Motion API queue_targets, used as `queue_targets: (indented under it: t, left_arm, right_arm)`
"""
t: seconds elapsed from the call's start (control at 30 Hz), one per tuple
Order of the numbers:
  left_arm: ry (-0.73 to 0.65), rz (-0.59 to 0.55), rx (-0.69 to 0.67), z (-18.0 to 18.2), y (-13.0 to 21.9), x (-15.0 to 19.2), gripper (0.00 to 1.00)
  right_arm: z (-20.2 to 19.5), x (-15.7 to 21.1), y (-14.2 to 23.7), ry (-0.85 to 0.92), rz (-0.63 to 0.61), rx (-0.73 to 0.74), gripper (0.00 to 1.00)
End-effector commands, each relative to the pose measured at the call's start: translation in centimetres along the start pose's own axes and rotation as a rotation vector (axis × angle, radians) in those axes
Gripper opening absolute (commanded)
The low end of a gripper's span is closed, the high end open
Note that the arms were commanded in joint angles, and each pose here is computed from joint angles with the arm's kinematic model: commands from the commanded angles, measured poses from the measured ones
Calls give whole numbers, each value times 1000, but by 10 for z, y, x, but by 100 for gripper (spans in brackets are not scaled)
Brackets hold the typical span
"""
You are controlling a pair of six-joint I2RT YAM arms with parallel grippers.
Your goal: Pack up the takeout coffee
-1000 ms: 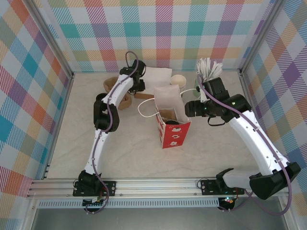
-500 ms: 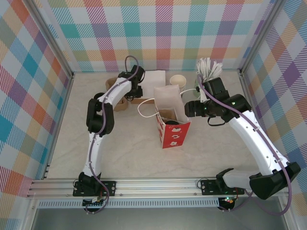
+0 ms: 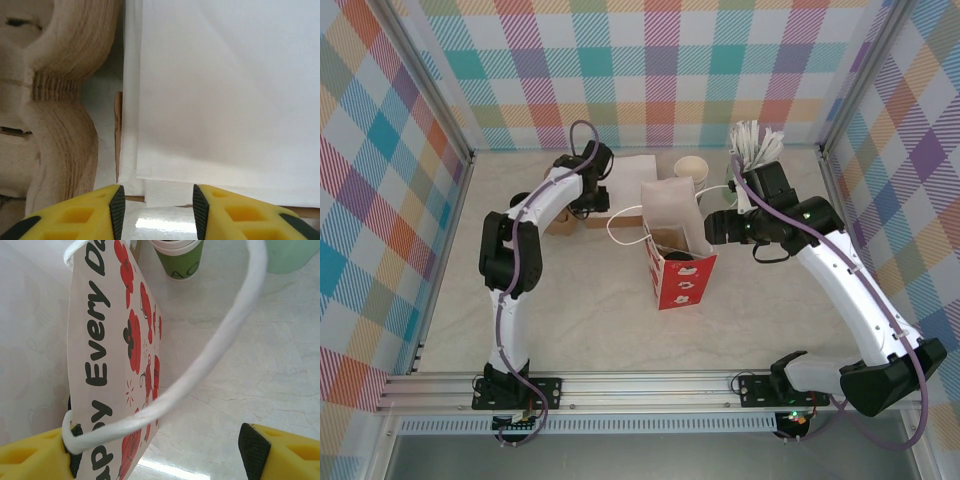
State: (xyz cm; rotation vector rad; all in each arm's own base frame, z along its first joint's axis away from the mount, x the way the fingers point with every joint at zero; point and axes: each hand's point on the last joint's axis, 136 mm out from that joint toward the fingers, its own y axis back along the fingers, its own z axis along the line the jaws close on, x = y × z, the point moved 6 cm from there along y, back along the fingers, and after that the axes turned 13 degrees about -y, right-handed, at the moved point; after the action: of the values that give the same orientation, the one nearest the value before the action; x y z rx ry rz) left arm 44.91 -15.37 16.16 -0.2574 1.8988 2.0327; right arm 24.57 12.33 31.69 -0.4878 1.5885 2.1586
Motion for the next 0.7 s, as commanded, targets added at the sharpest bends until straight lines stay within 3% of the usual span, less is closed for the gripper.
queue_targets:
  t: [0.0, 0.33, 0.67]
  left_arm:
    - [-27, -59, 55, -14, 26, -13, 46]
    - [-86, 2, 7, -34, -11, -30, 64]
    - [-118, 48, 24, -41, -28, -26, 70]
  right_arm:
    - [0, 1, -3, -20, 2, -14, 82]
    - [-2, 1, -2, -16, 0, -4, 83]
    - [-2, 2, -5, -16, 7, -4, 83]
